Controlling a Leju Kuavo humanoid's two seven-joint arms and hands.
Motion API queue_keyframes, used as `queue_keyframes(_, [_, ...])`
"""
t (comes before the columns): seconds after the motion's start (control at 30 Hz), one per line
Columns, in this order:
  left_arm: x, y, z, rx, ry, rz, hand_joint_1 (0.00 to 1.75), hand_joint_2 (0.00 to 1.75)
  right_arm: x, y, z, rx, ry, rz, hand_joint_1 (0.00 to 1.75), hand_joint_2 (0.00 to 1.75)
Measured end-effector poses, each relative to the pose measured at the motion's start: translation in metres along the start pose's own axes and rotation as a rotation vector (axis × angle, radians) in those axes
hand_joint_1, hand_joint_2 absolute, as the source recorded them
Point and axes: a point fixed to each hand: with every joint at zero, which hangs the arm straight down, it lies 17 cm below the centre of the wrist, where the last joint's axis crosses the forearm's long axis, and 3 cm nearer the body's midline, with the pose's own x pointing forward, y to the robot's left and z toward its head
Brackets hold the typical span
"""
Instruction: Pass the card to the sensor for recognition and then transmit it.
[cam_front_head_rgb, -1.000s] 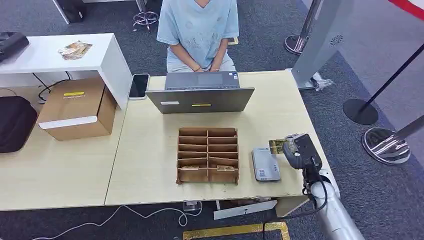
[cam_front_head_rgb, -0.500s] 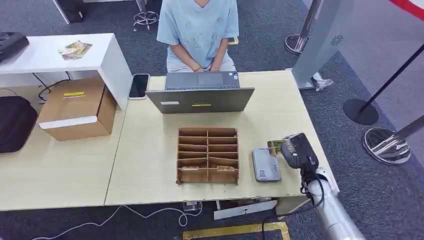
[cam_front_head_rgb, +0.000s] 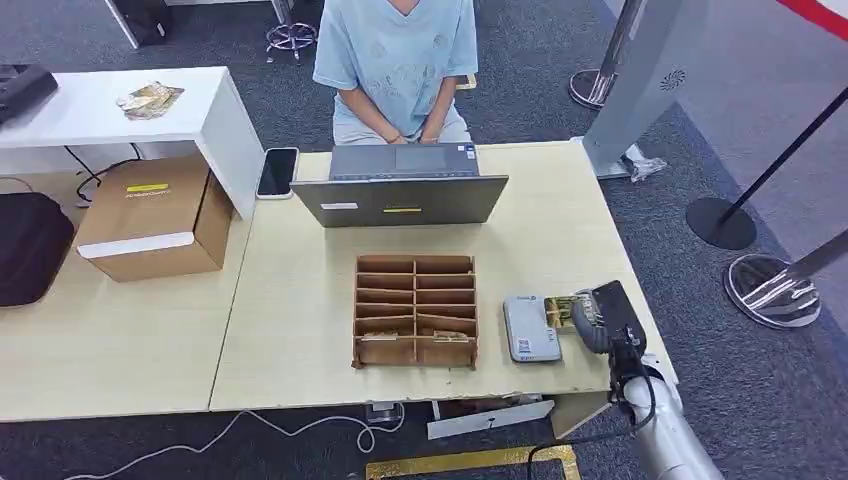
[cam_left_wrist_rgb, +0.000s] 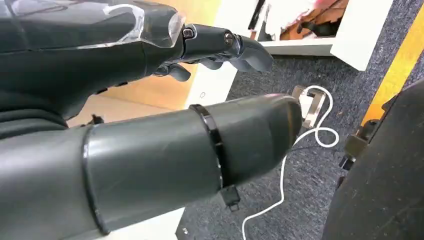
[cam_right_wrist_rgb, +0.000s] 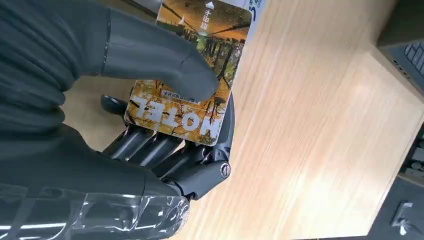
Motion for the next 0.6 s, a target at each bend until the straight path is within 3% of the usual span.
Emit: queue_keyframes(0.6, [0.0004, 0.0000, 0.0000, 0.000, -0.003, 0.011, 0.00, 0.00, -0.0042, 0.0087, -0.0024, 0.039, 0.025, 0.014, 1.75, 1.75])
